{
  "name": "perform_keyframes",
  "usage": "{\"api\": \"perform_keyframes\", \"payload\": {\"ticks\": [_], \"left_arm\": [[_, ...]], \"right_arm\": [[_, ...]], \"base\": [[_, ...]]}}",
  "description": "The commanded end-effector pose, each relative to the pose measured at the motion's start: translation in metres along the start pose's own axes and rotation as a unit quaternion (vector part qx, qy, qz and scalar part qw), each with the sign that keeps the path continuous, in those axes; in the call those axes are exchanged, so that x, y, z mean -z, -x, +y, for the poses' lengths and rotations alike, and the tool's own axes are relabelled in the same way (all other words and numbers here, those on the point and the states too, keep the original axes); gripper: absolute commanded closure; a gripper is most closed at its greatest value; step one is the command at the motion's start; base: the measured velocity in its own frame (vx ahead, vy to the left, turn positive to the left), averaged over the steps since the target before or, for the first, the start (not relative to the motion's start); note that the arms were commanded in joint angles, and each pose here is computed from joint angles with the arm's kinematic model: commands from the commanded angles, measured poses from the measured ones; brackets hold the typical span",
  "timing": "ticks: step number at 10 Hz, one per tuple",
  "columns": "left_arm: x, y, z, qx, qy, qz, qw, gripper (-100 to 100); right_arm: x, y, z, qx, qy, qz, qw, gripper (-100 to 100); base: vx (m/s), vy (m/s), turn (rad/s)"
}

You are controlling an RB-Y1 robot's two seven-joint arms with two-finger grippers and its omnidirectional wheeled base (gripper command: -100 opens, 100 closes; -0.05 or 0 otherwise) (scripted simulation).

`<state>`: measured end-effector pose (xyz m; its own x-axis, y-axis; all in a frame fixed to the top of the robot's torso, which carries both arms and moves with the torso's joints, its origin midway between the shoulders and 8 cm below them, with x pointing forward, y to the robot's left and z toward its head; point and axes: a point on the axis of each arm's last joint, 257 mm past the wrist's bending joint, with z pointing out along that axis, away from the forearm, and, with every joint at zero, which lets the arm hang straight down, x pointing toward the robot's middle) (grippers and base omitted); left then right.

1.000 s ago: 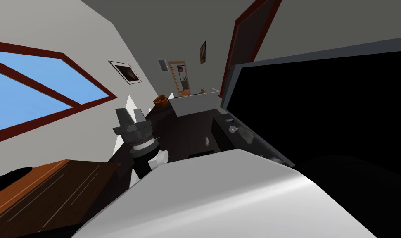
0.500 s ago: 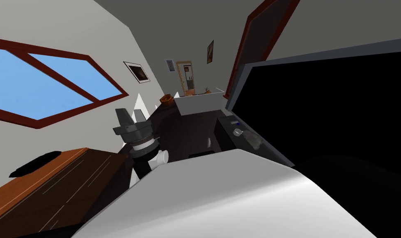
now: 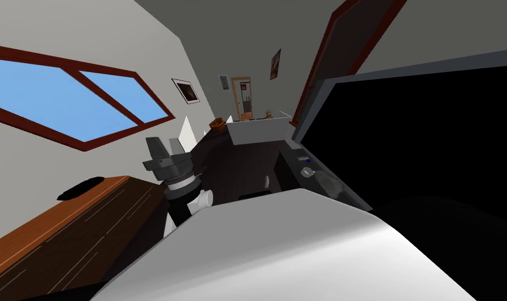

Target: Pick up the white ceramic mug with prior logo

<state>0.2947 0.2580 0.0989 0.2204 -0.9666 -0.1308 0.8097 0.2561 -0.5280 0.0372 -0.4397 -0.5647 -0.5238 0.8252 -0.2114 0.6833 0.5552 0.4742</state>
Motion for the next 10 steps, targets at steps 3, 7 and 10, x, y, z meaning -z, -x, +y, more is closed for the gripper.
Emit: {"api": "perform_keyframes", "payload": {"ticks": [3,7,10], "left_arm": [[0.000,0.000,0.000,0.000,0.000,0.000,1.0000,0],[0.000,0.000,0.000,0.000,0.000,0.000,1.0000,0],[0.000,0.000,0.000,0.000,0.000,0.000,1.0000,0]], "right_arm": [[0.033,0.024,-0.069,0.043,-0.079,0.006,0.9959,-100],[0.065,0.052,-0.116,0.081,-0.139,0.009,0.9868,-100],[0.095,0.082,-0.150,0.116,-0.189,0.009,0.9752,-100]], "base": [[0.081,-0.003,0.280],[0.049,-0.012,0.173],[0.071,-0.026,0.245]]}}
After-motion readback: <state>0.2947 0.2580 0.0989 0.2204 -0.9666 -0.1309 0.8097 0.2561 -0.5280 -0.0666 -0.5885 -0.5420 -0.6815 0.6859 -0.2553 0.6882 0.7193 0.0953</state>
